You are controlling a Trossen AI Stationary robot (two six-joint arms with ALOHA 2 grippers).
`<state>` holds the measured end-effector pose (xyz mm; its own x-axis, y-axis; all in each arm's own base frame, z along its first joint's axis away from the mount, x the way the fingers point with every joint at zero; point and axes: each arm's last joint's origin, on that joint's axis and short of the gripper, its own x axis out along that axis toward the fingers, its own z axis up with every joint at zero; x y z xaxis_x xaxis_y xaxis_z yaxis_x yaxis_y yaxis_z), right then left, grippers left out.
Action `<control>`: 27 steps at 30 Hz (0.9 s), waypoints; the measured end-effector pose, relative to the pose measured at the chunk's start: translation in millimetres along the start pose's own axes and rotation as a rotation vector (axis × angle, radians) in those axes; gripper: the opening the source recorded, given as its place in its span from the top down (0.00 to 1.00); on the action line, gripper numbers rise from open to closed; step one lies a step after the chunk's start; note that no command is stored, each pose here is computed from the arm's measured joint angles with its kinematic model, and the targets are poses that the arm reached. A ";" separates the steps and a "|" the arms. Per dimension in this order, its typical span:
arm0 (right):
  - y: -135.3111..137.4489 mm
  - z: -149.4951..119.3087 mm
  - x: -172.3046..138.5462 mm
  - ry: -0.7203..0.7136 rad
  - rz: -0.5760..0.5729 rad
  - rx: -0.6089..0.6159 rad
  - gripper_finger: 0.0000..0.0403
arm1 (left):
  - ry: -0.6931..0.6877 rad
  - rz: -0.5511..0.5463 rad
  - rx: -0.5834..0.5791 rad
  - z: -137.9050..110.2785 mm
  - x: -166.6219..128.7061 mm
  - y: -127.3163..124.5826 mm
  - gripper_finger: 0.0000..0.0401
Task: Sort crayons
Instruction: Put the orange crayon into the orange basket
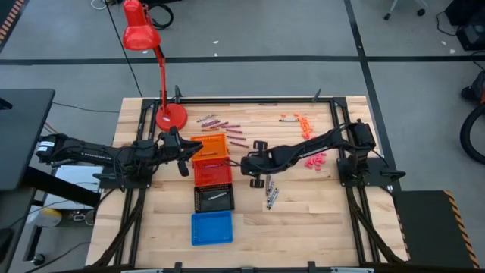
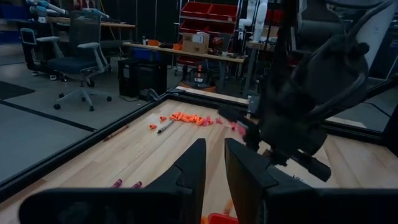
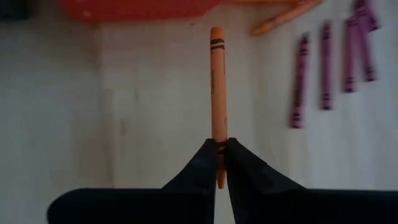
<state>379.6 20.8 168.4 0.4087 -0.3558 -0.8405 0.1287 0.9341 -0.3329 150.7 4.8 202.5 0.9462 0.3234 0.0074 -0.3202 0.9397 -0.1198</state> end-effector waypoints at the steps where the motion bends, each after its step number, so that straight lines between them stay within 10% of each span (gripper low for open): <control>1: -1.4 1.2 -1.9 0.008 -0.022 -0.007 0.93 | 0.000 0.000 0.000 0.0 0.0 0.0 0.82; 14: -21.6 35.3 -20.5 -0.093 -0.139 -0.105 0.93 | 0.000 0.000 0.000 0.0 0.0 0.0 0.82; 27: -46.3 61.6 -15.5 -0.370 0.034 -0.130 0.93 | -0.001 0.000 -0.001 0.1 0.0 0.0 0.82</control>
<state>423.0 -15.2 223.1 0.7119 -0.2685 -0.6490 0.0035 0.9254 -0.3790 150.7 4.8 202.6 0.9461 0.3236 0.0087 -0.3203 0.9396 -0.1204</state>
